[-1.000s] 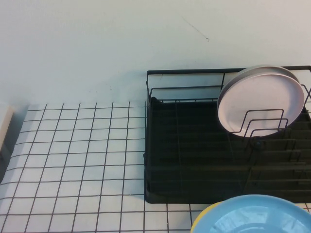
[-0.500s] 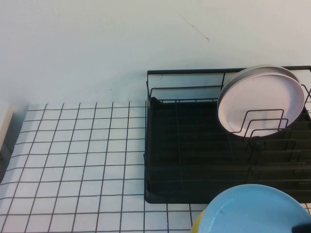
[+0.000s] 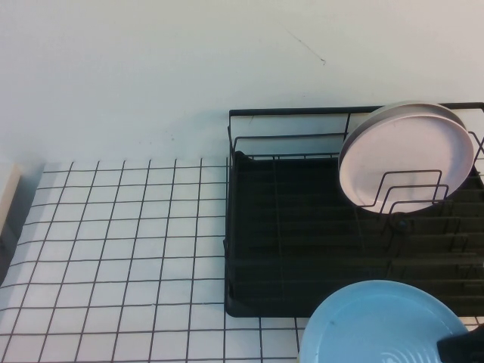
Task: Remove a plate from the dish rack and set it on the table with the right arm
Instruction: Place the plate from the table
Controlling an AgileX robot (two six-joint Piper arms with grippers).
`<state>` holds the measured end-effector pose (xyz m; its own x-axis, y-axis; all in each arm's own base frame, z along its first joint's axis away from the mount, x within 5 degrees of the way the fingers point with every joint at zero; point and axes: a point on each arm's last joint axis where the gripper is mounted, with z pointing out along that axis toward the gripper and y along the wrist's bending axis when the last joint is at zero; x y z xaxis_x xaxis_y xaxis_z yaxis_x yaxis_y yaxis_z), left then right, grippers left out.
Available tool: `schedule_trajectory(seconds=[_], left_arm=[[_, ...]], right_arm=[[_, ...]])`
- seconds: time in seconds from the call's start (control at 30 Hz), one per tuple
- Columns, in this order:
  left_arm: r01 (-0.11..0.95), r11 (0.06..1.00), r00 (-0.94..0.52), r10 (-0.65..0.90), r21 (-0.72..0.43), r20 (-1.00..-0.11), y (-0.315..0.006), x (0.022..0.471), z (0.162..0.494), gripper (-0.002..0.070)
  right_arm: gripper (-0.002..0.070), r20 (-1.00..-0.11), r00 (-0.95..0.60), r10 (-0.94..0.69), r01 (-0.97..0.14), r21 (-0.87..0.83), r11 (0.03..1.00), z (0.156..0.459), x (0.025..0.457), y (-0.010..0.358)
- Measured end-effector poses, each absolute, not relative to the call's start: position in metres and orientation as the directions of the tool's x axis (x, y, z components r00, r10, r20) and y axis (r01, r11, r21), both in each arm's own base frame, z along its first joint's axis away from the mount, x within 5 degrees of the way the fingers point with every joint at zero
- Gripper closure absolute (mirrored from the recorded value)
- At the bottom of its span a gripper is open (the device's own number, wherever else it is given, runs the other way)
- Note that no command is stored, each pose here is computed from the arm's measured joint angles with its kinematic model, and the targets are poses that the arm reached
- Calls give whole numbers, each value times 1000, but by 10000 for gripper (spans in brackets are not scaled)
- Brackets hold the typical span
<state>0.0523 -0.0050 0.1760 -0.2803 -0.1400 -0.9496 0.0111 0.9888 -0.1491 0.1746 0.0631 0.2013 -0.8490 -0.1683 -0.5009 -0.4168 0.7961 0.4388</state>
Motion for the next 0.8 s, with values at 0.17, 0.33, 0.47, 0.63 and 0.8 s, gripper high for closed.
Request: schedule_trajectory(seconds=[0.17,0.33,0.47,0.63,0.8], left_arm=[[11,989,-280,-140,-149,-950,-5,52,176,678],[11,989,-280,-140,-149,-950,-5,52,176,678],[11,989,-280,-140,-149,-950,-5,52,176,678],[11,989,-280,-140,-149,-950,-5,52,176,678],[11,989,-280,-140,-149,-950,-5,52,176,678]], right_arm=[[575,-518,-836,-181,-433,420,797,201,176,63],[575,-527,-827,-194,-448,410,794,201,176,63],[572,-539,-814,-215,-470,396,789,202,176,63],[550,-559,-799,-222,-491,391,779,203,177,64],[507,-591,-769,-246,-529,371,763,204,178,65]])
